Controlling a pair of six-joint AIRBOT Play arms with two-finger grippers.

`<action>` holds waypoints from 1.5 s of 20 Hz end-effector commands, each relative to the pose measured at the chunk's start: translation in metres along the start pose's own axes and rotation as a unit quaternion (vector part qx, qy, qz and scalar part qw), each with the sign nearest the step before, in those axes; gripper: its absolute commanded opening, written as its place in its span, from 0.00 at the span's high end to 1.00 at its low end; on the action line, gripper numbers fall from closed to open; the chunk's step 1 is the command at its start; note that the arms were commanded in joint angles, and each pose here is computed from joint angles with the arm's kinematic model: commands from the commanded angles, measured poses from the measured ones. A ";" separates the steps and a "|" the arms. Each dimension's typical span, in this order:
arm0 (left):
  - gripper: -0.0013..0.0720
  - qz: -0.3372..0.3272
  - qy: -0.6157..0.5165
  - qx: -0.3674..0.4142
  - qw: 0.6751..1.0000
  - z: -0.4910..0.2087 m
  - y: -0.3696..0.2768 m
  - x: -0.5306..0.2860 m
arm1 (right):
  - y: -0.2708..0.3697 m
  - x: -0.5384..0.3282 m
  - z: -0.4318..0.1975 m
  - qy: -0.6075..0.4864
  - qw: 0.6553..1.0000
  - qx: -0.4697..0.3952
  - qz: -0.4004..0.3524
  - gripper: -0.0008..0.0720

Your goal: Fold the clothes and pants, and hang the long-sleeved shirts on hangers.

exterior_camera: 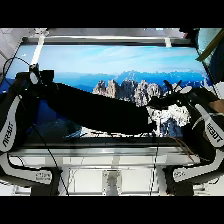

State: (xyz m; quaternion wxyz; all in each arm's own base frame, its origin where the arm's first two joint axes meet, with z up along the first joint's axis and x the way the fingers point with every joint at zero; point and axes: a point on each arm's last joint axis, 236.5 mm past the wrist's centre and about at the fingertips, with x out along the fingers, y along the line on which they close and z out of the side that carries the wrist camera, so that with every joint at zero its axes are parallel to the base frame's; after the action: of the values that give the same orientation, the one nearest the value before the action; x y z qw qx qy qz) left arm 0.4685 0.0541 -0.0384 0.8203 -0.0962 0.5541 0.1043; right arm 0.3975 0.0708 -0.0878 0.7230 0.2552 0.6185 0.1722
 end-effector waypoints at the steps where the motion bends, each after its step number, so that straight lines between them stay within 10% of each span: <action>1: 0.03 0.000 0.000 0.000 1.000 0.000 0.000 0.000 | -0.001 -0.010 -0.012 0.025 1.000 0.009 0.014 0.50; 30: 0.03 0.002 0.006 0.001 1.000 -0.003 0.001 0.000 | -0.005 -0.010 -0.014 0.029 0.998 0.047 0.007 0.42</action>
State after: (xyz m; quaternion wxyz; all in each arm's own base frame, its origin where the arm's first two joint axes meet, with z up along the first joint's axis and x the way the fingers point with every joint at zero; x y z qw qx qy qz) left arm 0.4659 0.0544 -0.0396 0.8169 -0.0950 0.5591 0.1053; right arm 0.3909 0.0515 -0.0897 0.7099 0.2781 0.6335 0.1323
